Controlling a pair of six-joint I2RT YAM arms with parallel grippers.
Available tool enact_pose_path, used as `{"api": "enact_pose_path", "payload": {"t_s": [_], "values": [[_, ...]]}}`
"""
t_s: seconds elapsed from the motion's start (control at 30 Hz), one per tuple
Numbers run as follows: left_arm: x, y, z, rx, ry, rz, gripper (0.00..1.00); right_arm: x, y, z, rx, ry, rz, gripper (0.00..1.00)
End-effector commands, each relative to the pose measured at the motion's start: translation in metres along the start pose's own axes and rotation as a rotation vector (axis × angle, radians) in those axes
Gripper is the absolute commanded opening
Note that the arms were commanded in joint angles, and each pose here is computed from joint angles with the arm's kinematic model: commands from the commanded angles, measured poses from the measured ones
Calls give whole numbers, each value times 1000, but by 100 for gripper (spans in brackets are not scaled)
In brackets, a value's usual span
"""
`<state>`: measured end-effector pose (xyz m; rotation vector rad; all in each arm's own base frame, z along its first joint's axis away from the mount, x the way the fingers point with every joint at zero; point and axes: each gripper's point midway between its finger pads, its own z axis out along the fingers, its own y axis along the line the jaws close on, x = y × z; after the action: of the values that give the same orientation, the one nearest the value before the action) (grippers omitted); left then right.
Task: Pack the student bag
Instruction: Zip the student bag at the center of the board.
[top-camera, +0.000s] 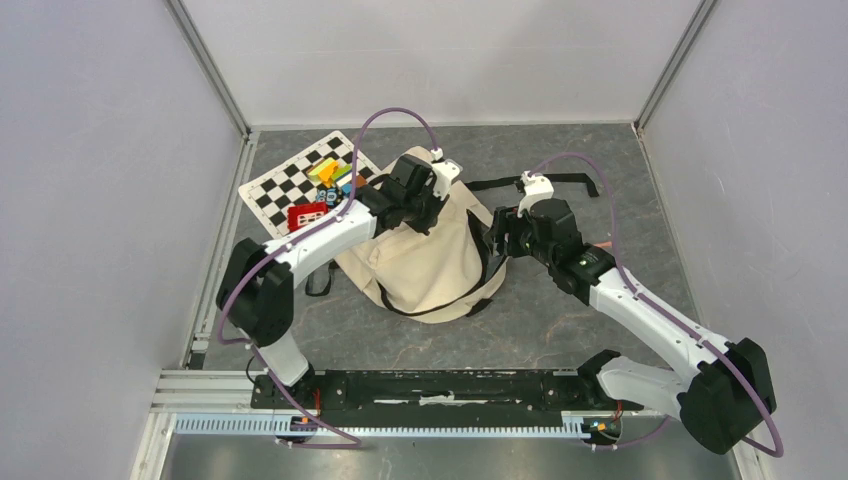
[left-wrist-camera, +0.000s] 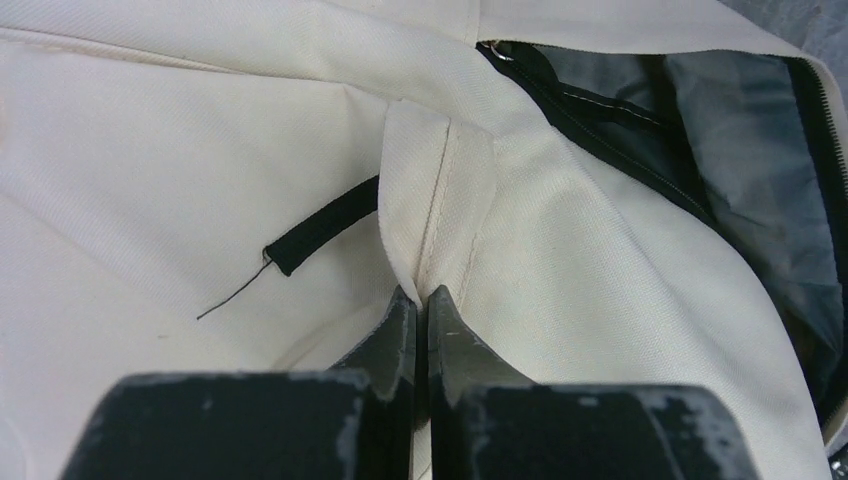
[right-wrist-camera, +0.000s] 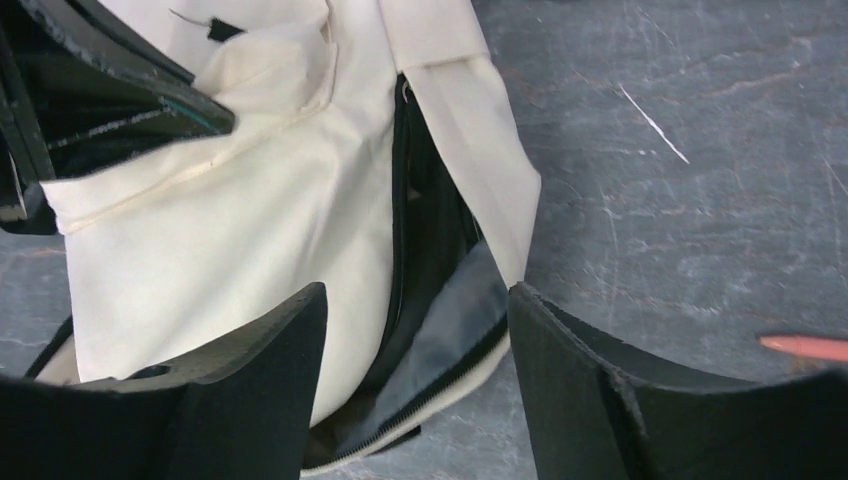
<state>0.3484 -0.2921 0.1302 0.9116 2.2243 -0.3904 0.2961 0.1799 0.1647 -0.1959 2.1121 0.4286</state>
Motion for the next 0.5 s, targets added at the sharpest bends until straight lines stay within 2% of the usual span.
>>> {"api": "enact_pose_path", "payload": {"t_s": [0.0, 0.17, 0.33, 0.47], "values": [[9, -9, -30, 11, 14, -4, 2, -43, 27, 1, -105, -116, 56, 69], [22, -11, -34, 18, 43, -17, 2, -35, 46, 9, -184, -113, 140, 54], [26, -8, -32, 4, 57, -16, 2, -14, 58, 14, -222, -106, 219, 51], [27, -7, -34, 1, 69, 7, 2, -8, 42, 21, -141, -155, 278, 51]]}}
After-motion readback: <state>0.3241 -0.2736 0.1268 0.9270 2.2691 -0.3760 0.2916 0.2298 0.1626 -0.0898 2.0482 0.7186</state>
